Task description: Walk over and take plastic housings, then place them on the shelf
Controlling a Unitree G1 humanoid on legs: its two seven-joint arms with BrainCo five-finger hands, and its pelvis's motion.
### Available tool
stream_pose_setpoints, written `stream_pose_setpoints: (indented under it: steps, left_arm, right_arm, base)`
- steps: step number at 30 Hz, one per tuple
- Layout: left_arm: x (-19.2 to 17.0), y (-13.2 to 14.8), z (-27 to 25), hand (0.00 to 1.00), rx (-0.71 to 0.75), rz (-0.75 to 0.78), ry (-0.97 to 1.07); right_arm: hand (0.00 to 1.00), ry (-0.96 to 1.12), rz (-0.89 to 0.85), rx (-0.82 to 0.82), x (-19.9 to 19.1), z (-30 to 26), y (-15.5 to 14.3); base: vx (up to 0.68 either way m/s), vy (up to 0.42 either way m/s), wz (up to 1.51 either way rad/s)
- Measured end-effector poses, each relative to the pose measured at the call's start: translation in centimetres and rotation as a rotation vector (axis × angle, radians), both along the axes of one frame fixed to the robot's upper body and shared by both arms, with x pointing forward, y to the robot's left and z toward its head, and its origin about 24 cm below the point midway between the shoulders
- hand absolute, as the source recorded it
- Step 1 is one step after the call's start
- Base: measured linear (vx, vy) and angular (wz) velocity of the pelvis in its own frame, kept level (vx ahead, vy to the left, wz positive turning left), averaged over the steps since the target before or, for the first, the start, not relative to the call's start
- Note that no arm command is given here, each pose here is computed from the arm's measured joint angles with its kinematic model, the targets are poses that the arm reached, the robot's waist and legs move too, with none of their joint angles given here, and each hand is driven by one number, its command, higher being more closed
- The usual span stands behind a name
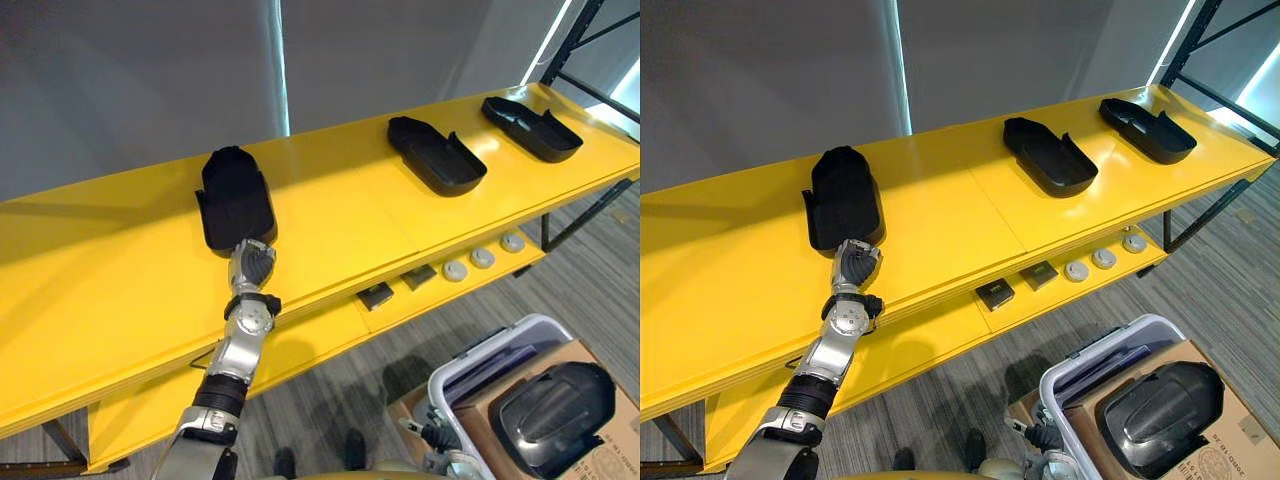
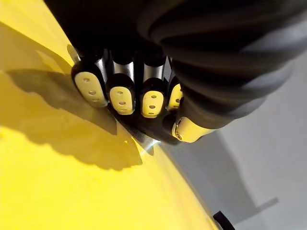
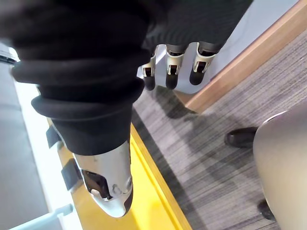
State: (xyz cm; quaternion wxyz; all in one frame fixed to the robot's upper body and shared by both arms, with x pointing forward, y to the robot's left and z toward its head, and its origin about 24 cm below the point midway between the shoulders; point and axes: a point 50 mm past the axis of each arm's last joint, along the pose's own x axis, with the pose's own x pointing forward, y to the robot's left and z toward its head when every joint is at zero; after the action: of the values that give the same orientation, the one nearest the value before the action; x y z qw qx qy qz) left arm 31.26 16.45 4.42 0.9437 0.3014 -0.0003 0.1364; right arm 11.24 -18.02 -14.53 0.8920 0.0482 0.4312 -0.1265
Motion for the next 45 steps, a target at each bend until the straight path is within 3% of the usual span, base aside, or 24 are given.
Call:
stream_pose_setpoints:
  steps: [7, 14, 20, 24, 27, 29, 31, 36, 39, 40, 45]
  left_arm:
    - [0.0, 0.7, 0.1, 1.0, -0.024, 0.028, -0.004]
    - [0.0, -0.3, 0.9, 1.0, -0.019, -0.017, -0.045]
    - [-2.2, -2.2, 7.2, 1.0, -0.087, -0.137, -0.368]
    - [-6.5, -1.4, 12.9, 1.0, -0.184, -0.205, -0.699]
    - [-9.2, 2.3, 14.0, 1.0, -0.208, -0.085, -0.821]
    - [-11.3, 6.0, 12.9, 1.0, -0.237, 0.099, -0.839]
    - [-12.9, 8.1, 11.5, 1.0, -0.264, 0.234, -0.807]
    - [-16.4, 10.5, 5.0, 1.0, -0.322, 0.47, -0.531]
    - [-17.8, 10.9, -1.8, 1.0, -0.383, 0.562, -0.192]
    - [-18.2, 10.9, -3.8, 0.0, -0.406, 0.573, -0.093]
    - [-20.7, 8.6, -12.5, 0.0, -0.547, 0.58, 0.358]
  right_arm:
    - [0.0, -0.005, 0.002, -0.007, 0.1, 0.1, -0.2]
    - [0.0, -0.004, 0.002, -0.016, 0.1, 0.1, -0.5]
    - [0.0, -0.003, -0.001, -0.015, 0.1, 0.1, -0.6]
    - [0.0, 0.016, 0.001, -0.028, -0.4, -0.1, -1.1]
    - [0.0, 0.039, -0.002, -0.036, -1.0, -0.3, -1.5]
    - [0.0, 0.057, -0.008, -0.041, -1.6, -0.4, -1.8]
    - [0.0, 0.061, -0.011, -0.045, -1.8, -0.4, -2.0]
    - [0.0, 0.058, -0.049, -0.04, -2.2, -0.4, -2.2]
    - [0.0, -0.004, -0.01, -0.036, -0.9, 0.3, -1.4]
    - [0.0, -0.023, 0.005, -0.032, -0.4, 0.5, -1.1]
    - [0.0, -0.068, 0.001, -0.005, 0.5, 1.0, 0.0]
  base:
    - [-0.02, 0.011, -0.05]
    - [0.0, 0.005, 0.01]
    - [0.0, 0.014, 0.13]
    - [-0.02, 0.015, 0.07]
    - [-0.03, 0.009, 0.22]
    - [-0.04, -0.001, 0.28]
    - [-0.01, -0.002, 0.3]
    - [0.0, -0.002, 0.25]
    - [0.03, 0.008, 0.13]
    - [0.0, 0.0, 0.0]
    - [0.01, 0.01, -0.11]
